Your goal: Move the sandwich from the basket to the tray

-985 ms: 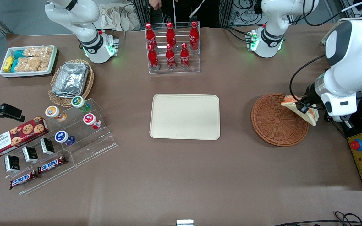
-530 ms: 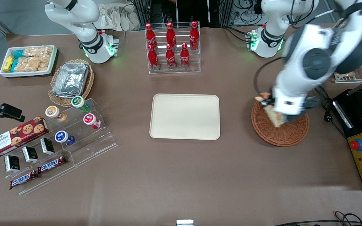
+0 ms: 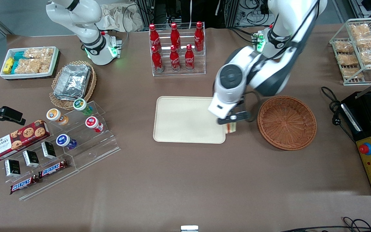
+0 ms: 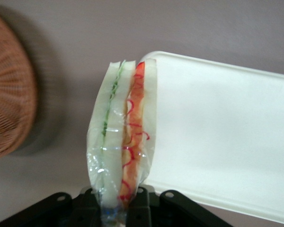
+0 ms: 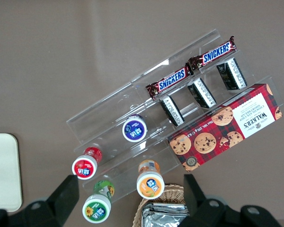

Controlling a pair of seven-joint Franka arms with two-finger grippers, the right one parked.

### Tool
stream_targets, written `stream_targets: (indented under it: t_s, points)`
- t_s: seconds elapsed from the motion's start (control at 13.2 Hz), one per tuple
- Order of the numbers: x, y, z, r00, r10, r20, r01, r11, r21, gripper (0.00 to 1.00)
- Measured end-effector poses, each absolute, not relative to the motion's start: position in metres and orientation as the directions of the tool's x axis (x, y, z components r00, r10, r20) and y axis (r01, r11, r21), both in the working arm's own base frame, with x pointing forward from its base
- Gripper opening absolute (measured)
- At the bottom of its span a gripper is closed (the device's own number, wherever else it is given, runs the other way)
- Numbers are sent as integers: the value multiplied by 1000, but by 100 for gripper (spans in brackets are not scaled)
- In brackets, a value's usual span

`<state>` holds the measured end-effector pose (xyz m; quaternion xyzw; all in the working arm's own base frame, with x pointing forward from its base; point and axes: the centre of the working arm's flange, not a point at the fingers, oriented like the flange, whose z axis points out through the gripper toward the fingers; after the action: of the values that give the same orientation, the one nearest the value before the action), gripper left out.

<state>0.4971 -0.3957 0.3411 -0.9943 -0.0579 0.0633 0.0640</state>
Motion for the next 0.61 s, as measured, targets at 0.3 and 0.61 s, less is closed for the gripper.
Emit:
stream_targets:
  t_s: [0.3, 0.61]
  points:
    - [482, -424, 247, 989, 61, -134, 35, -982, -186, 16]
    - [481, -424, 227, 989, 46, -141, 16, -979, -204, 31]
